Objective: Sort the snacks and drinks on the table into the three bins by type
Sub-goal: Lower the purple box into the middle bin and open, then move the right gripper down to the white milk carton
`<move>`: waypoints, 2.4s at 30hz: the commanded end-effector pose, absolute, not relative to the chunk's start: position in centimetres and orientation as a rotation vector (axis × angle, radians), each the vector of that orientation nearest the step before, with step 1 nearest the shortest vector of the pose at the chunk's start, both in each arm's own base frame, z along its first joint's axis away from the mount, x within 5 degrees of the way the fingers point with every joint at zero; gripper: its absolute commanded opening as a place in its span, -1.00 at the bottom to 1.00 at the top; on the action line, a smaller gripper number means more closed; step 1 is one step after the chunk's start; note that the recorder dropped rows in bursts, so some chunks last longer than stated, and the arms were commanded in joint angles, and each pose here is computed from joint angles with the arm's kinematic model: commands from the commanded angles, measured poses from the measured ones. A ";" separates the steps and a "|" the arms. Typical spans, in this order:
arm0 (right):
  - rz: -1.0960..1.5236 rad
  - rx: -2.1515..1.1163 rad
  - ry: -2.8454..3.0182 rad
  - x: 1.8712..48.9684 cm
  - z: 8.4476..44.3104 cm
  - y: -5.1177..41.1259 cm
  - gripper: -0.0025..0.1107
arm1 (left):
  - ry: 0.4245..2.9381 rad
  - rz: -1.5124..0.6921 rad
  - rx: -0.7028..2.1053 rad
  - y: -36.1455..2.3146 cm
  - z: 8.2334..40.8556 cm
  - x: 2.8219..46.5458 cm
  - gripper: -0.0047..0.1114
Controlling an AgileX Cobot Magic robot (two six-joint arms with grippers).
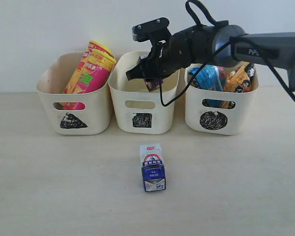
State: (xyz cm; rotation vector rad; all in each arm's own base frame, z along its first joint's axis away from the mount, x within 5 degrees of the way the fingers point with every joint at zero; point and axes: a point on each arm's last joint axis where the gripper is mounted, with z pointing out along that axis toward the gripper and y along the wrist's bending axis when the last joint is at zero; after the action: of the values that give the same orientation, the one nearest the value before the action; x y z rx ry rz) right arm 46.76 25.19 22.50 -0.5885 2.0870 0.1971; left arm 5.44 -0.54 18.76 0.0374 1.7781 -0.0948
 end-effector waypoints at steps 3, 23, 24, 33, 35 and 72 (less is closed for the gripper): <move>0.203 -0.578 2.044 47.0 23.4 25.1 0.26 | 1.779 -0.093 0.030 -0.5 18.7 5.4 -0.85; 0.121 -0.589 2.240 42.4 31.2 22.2 -0.63 | 1.779 -0.093 0.030 -0.5 18.7 5.4 -0.85; 0.111 -0.597 2.253 42.1 31.6 21.9 -0.80 | 1.779 -0.093 0.030 -0.5 18.7 5.4 -0.85; 0.003 -0.711 2.462 39.4 32.1 20.7 -0.96 | 1.779 -0.093 0.030 -0.5 18.7 5.4 -0.85; -0.004 -0.754 2.477 38.4 31.6 21.4 -0.96 | 1.779 -0.093 0.030 -0.5 18.7 5.4 -0.85; 0.146 -0.769 2.838 34.5 18.5 28.2 0.62 | 1.779 -0.093 0.030 -0.5 18.7 5.4 -0.85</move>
State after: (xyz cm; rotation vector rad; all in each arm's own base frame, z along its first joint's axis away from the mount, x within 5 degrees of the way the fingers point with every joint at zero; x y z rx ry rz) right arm 34.49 28.04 19.18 -0.7668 2.8262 0.1565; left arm 5.44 -0.54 18.76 0.0374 1.7781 -0.0948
